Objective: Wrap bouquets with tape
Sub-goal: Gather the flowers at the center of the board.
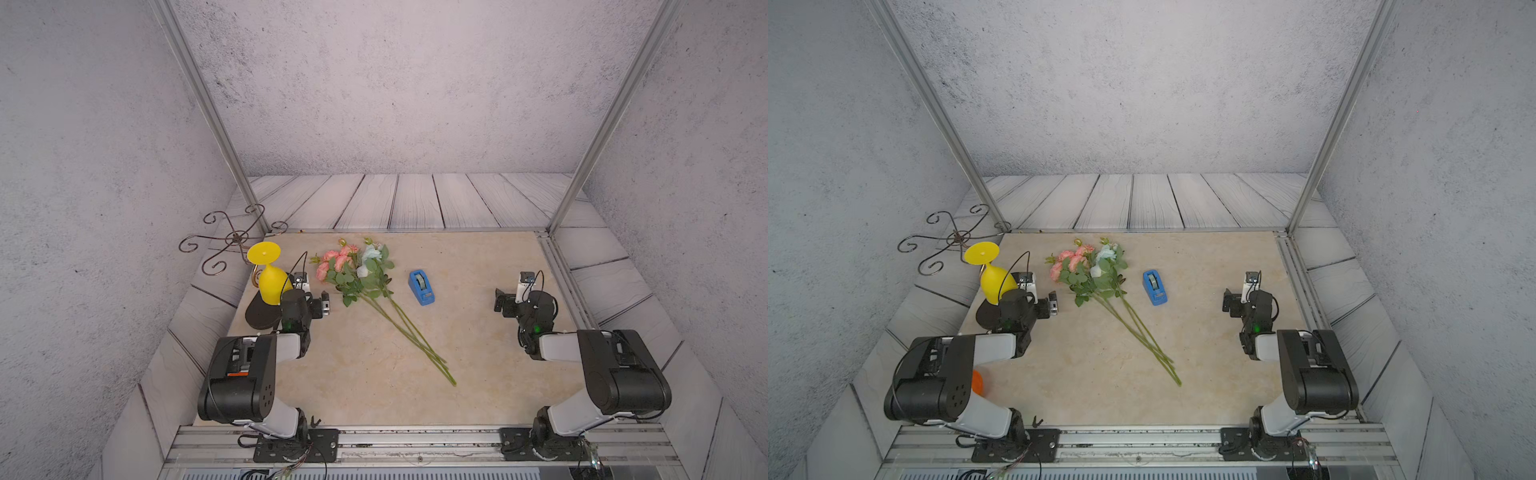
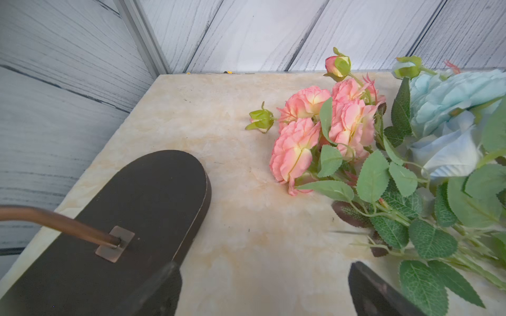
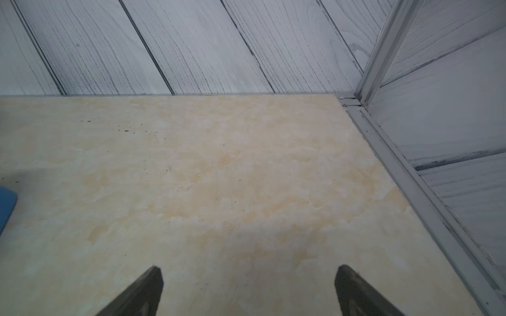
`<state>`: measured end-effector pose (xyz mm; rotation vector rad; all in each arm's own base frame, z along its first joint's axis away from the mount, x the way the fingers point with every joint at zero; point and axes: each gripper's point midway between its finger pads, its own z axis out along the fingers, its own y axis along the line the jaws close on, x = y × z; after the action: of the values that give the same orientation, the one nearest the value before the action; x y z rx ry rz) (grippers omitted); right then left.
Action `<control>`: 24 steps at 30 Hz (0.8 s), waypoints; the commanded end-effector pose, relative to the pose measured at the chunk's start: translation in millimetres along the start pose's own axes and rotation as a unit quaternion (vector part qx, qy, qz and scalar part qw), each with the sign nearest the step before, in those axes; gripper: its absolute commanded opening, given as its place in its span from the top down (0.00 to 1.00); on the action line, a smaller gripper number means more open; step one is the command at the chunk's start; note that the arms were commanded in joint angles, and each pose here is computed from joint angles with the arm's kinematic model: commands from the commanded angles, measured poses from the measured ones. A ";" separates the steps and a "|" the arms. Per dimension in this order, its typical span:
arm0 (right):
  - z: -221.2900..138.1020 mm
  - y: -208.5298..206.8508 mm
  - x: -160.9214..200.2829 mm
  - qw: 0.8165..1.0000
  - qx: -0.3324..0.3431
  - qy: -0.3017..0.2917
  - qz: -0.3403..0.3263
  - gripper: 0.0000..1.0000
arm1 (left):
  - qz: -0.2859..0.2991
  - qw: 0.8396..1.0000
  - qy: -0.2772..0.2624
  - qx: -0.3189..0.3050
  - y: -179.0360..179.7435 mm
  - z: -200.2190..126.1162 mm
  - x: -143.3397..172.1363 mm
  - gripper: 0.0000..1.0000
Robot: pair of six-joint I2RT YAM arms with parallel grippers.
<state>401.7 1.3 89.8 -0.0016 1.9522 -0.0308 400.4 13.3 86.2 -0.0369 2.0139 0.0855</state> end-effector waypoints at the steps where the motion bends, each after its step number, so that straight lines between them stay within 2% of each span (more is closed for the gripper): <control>1: 2.8 -5.3 -1.2 1.000 0.012 -0.003 -0.001 0.01 | -0.001 1.000 -0.019 -0.006 4.9 2.4 -12.7 0.03; 24: 3.3 -4.9 -0.2 1.000 0.011 0.000 -0.001 0.01 | -0.001 1.000 -0.017 -0.007 5.2 3.0 -11.6 0.03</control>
<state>401.7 -0.1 89.8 0.0024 1.9522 -0.0338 400.5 13.3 86.4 -0.0369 2.0135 0.0855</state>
